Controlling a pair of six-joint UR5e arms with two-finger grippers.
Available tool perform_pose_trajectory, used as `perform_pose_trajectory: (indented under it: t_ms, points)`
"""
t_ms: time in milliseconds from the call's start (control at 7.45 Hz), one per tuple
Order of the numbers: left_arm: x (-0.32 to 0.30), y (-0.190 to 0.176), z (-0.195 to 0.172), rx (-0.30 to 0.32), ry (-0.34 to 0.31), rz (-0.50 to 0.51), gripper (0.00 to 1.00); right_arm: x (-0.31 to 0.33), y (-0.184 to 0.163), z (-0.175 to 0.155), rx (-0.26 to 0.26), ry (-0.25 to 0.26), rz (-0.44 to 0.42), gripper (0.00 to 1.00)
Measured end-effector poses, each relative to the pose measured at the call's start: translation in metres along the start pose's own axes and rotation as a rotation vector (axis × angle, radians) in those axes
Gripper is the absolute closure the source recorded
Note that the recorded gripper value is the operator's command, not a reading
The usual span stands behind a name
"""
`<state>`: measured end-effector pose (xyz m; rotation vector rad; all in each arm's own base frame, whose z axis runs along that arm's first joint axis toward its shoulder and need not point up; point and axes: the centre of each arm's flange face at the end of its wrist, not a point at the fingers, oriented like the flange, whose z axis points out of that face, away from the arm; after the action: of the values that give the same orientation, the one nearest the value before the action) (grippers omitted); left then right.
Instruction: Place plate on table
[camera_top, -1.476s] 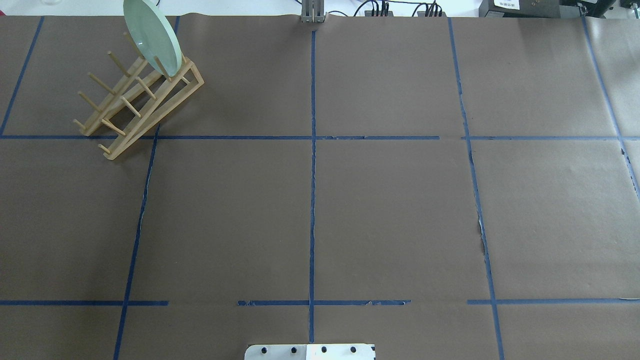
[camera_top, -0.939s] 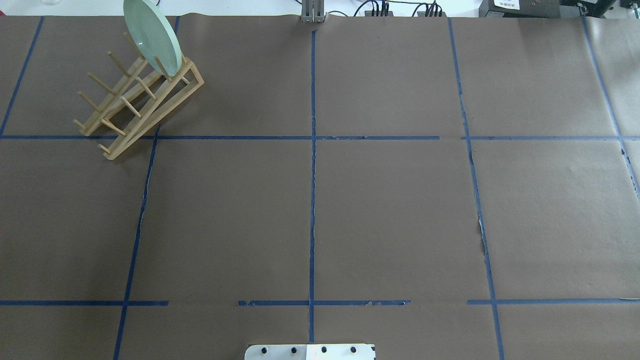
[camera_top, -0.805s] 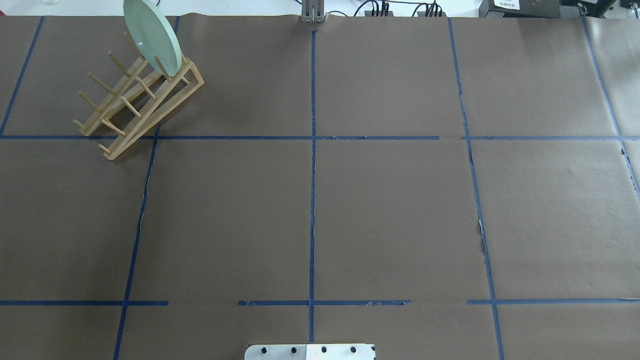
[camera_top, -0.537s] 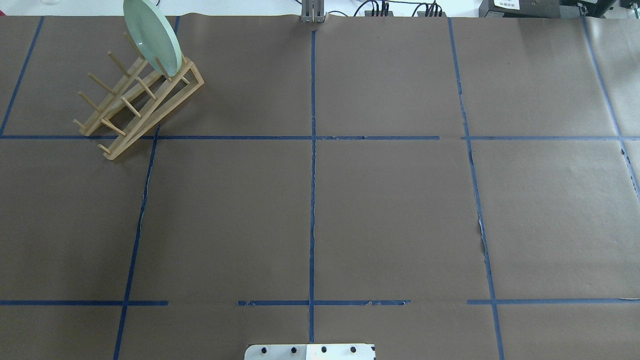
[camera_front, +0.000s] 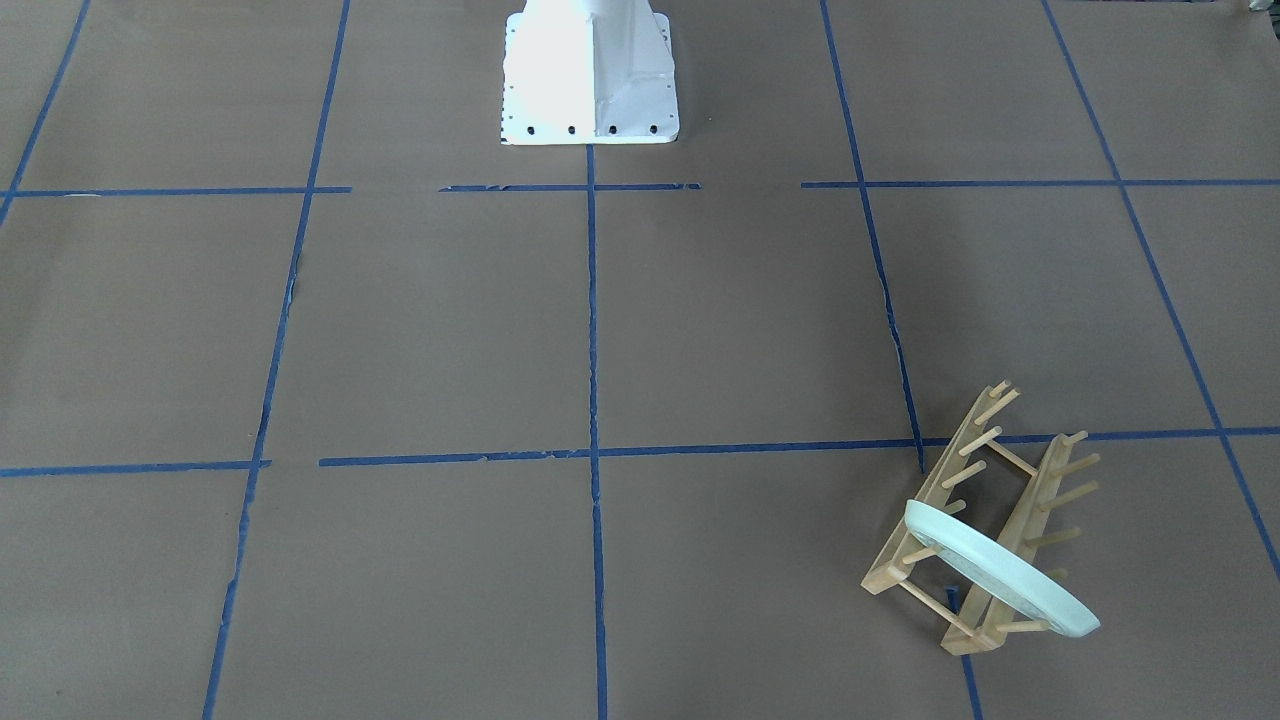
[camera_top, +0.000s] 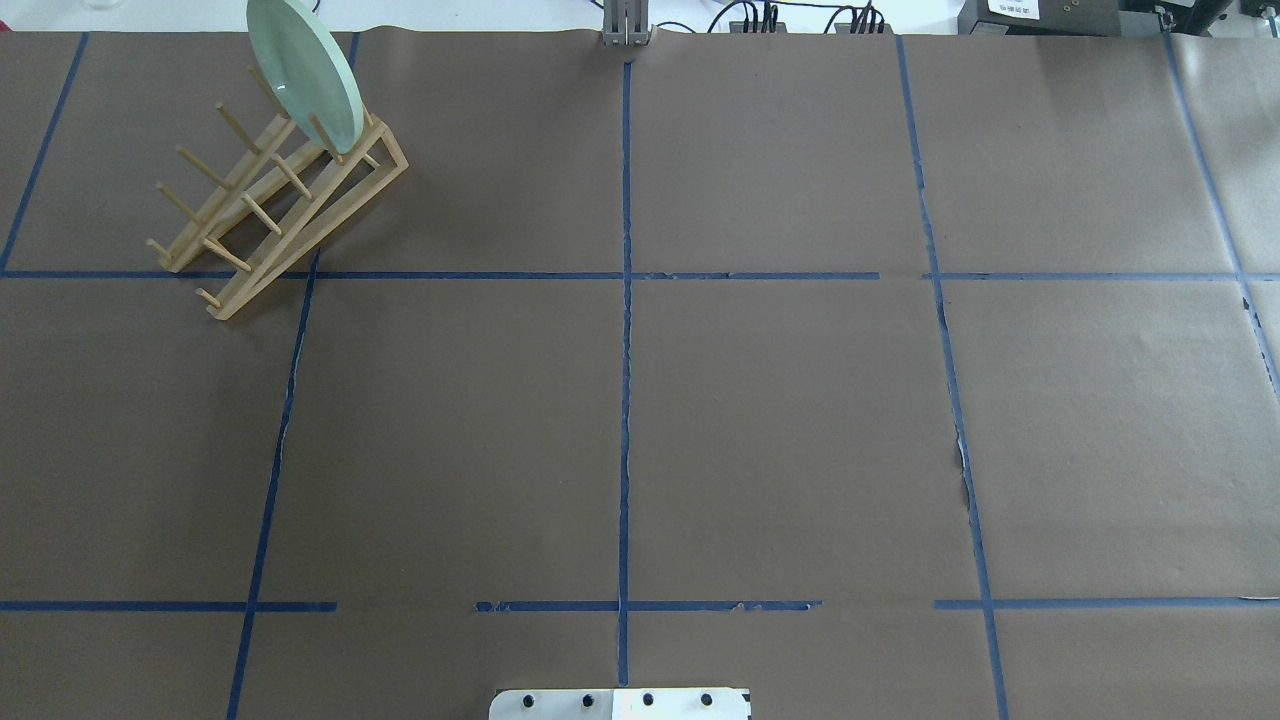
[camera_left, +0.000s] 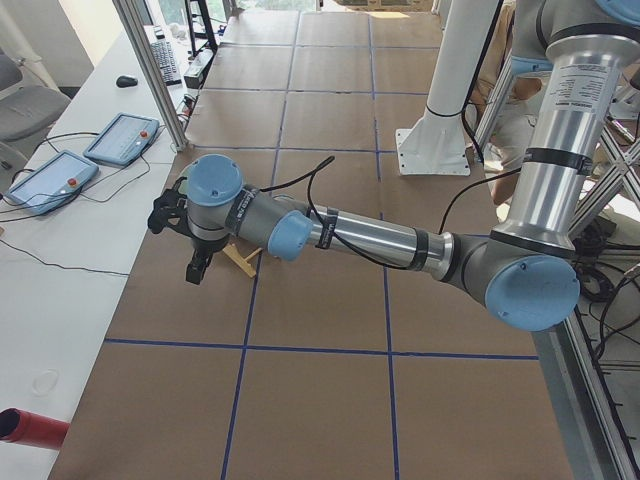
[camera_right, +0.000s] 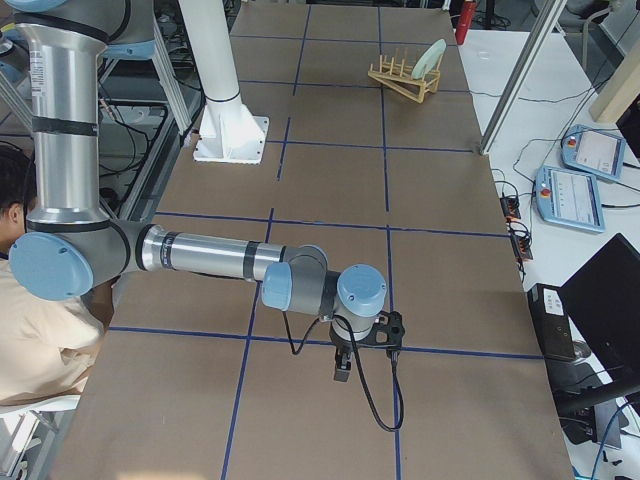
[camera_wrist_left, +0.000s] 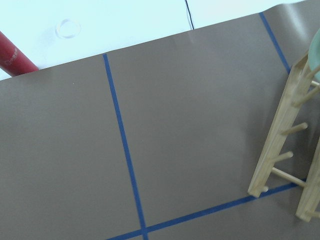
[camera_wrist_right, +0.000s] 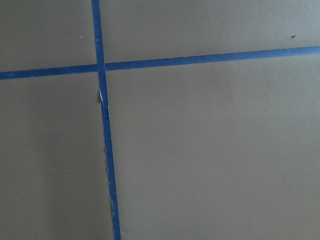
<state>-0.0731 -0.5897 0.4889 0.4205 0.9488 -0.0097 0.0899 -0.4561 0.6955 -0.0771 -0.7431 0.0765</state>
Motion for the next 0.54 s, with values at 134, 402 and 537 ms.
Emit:
perform_pose_trajectory:
  t_ms: [134,402,537]
  points:
    - [0.03,-0.003,0.016,0.028,0.063,-0.08,0.0,0.0,0.0,0.0,0.0,0.0,0.0,0.0]
    - [0.093,-0.014,0.06,0.053,0.177,-0.283,0.0,0.0,0.0,0.0,0.0,0.0,0.0,0.0]
    - [0.122,-0.022,0.086,0.087,0.201,-0.394,0.0,0.0,0.0,0.0,0.0,0.0,0.0,0.0]
